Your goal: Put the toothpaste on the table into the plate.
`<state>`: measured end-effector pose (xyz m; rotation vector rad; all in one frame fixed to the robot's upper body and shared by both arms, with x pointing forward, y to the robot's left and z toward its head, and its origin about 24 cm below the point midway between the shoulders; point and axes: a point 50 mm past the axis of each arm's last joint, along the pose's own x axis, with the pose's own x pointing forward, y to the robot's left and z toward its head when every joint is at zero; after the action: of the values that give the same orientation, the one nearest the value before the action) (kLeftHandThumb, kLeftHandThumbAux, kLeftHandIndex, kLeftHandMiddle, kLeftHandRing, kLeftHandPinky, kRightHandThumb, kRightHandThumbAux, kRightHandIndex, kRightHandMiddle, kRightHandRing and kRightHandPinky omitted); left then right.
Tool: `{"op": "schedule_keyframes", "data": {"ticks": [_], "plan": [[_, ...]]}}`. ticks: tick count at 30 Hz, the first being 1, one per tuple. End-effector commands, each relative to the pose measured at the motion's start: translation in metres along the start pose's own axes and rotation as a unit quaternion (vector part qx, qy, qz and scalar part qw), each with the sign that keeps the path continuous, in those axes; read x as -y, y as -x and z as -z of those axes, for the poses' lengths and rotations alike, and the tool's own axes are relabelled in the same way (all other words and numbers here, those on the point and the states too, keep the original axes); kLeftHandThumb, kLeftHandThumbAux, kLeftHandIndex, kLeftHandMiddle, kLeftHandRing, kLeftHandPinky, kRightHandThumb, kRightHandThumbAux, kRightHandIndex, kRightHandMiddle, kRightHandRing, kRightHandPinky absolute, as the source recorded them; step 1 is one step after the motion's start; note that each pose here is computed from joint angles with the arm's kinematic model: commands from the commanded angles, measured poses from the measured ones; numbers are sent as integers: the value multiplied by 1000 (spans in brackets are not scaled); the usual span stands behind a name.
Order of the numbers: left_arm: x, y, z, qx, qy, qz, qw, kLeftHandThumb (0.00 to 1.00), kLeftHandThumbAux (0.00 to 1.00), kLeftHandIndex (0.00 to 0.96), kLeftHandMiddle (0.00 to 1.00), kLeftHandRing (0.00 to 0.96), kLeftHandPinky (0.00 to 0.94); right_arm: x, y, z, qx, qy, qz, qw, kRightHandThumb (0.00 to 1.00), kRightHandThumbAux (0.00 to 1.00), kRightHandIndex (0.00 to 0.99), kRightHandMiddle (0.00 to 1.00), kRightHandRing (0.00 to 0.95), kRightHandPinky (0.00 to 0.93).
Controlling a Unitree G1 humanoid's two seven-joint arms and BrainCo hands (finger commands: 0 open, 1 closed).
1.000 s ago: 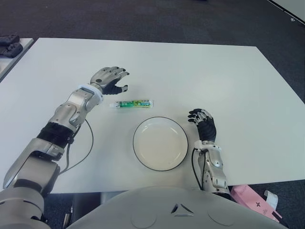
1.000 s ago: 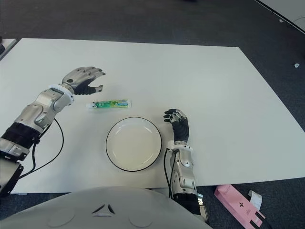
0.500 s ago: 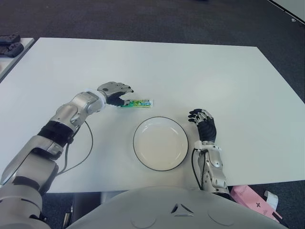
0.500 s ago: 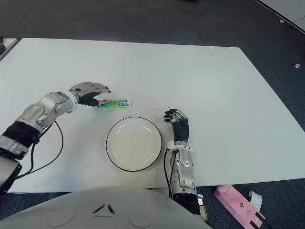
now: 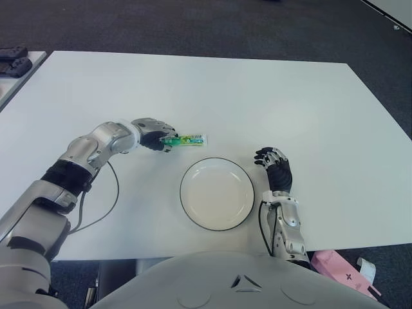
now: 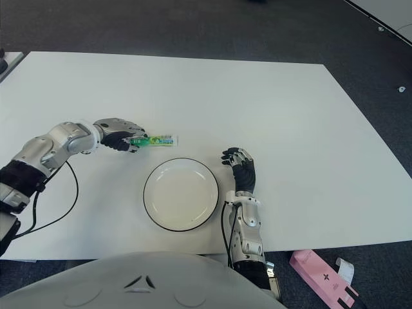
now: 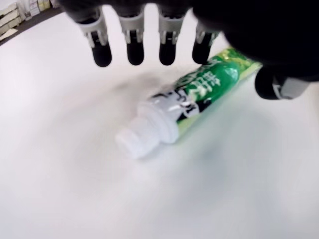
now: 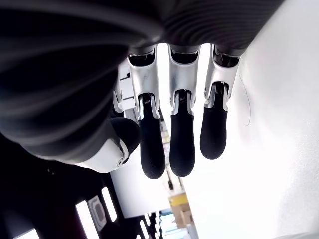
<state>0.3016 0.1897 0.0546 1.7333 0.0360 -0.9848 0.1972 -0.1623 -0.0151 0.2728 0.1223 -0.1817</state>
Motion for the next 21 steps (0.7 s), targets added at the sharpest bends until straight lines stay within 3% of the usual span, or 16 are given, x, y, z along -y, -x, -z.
{"op": "schedule_keyframes", "data": {"ticks": [1, 21], "plan": [[3, 4, -1, 6, -23, 28, 999, 492, 168, 0, 0, 0, 12, -4, 4, 13, -33, -13, 11, 999, 704, 727, 429, 505, 496, 491], [8, 21, -3, -5, -51, 69, 996, 505, 180, 0, 0, 0, 13, -2, 5, 14, -36, -13, 19, 999, 705, 728, 429, 503, 495, 493]]}}
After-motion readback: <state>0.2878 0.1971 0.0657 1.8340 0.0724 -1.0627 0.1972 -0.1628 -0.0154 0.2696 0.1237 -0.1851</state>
